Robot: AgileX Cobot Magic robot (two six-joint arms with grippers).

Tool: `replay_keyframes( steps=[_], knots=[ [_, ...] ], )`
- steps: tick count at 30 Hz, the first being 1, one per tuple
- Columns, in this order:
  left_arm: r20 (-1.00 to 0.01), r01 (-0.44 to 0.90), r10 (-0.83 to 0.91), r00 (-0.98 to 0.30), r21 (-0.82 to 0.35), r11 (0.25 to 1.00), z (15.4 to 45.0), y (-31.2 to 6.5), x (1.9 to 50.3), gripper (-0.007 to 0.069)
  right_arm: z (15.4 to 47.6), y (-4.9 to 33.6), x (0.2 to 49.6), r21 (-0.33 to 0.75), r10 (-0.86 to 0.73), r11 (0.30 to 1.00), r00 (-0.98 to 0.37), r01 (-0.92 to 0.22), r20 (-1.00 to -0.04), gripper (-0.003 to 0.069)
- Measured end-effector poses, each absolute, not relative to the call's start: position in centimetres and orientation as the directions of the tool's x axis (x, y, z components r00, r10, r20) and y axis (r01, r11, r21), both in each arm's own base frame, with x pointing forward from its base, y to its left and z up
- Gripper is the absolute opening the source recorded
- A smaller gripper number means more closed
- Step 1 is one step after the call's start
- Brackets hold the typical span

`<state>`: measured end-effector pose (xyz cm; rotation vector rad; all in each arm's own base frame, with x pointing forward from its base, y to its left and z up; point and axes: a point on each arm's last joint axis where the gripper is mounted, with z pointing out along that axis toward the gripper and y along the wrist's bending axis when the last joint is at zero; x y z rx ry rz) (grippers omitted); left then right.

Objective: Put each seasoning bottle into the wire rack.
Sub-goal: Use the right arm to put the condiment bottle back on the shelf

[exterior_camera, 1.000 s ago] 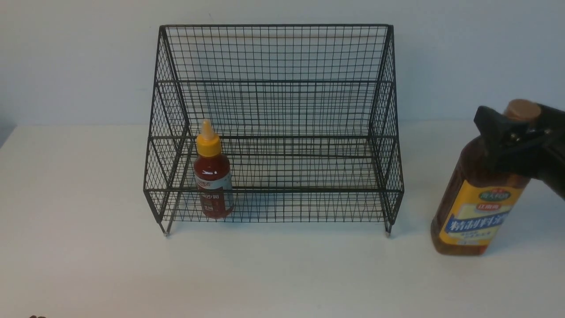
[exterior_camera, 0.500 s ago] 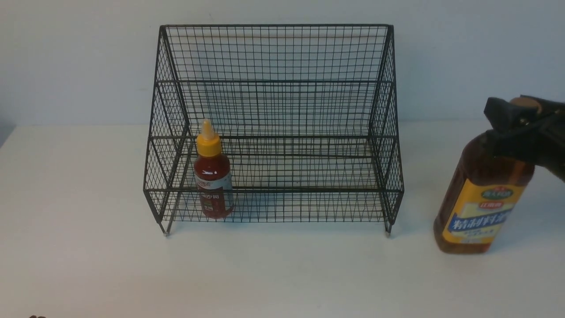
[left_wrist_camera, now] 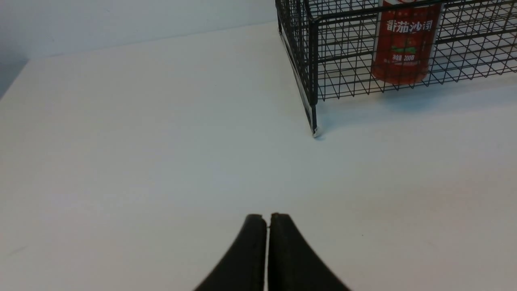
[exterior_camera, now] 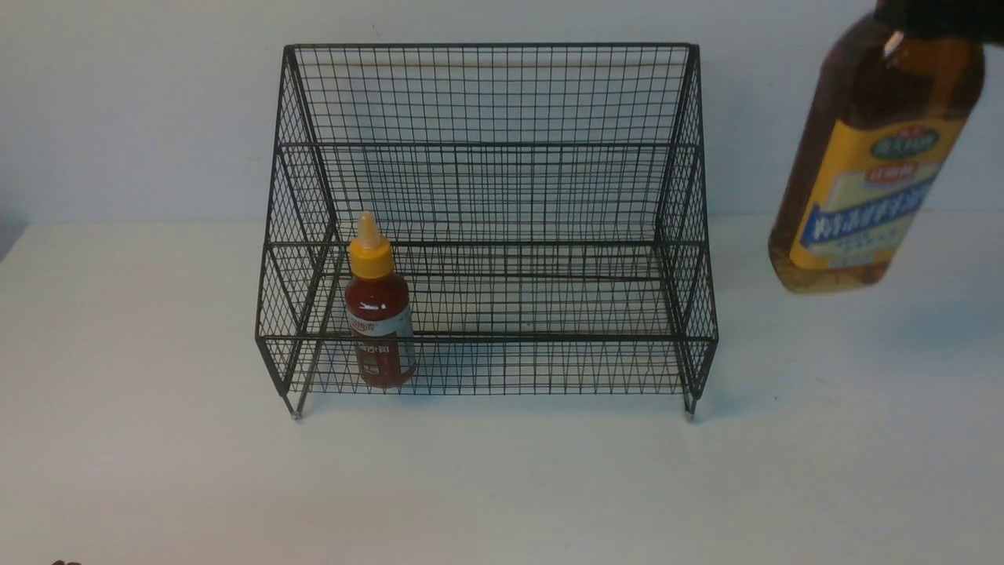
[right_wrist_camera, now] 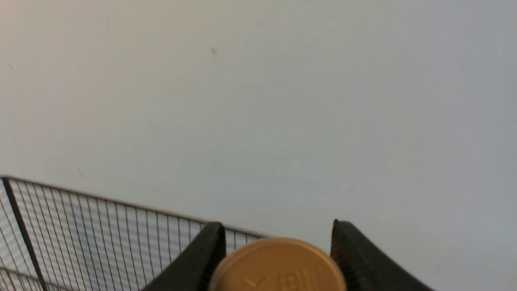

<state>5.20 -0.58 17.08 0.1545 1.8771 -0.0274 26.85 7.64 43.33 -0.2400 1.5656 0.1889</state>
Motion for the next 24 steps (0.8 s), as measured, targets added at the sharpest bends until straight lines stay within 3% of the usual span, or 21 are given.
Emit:
replay_keyframes(
  steps=[5,12,24],
  knots=[
    [-0.95,0.121,0.093,-0.299,0.059,0.991,17.1,-0.6,5.2,-0.0005,45.1,9.7,29.2,-0.017,-0.006,0.94,0.034,-0.34,-0.999,0.0313],
    [-0.95,0.121,0.093,-0.299,0.059,0.991,17.1,-0.6,5.2,-0.0005,44.5,12.8,32.7,0.08,0.068,0.93,-0.045,-0.359,-0.997,0.0313],
    [-0.95,0.121,0.093,-0.299,0.059,0.991,17.1,-0.6,5.2,-0.0005,43.8,15.9,36.4,0.153,0.139,0.908,-0.064,-0.39,-0.988,0.0313]
  ],
)
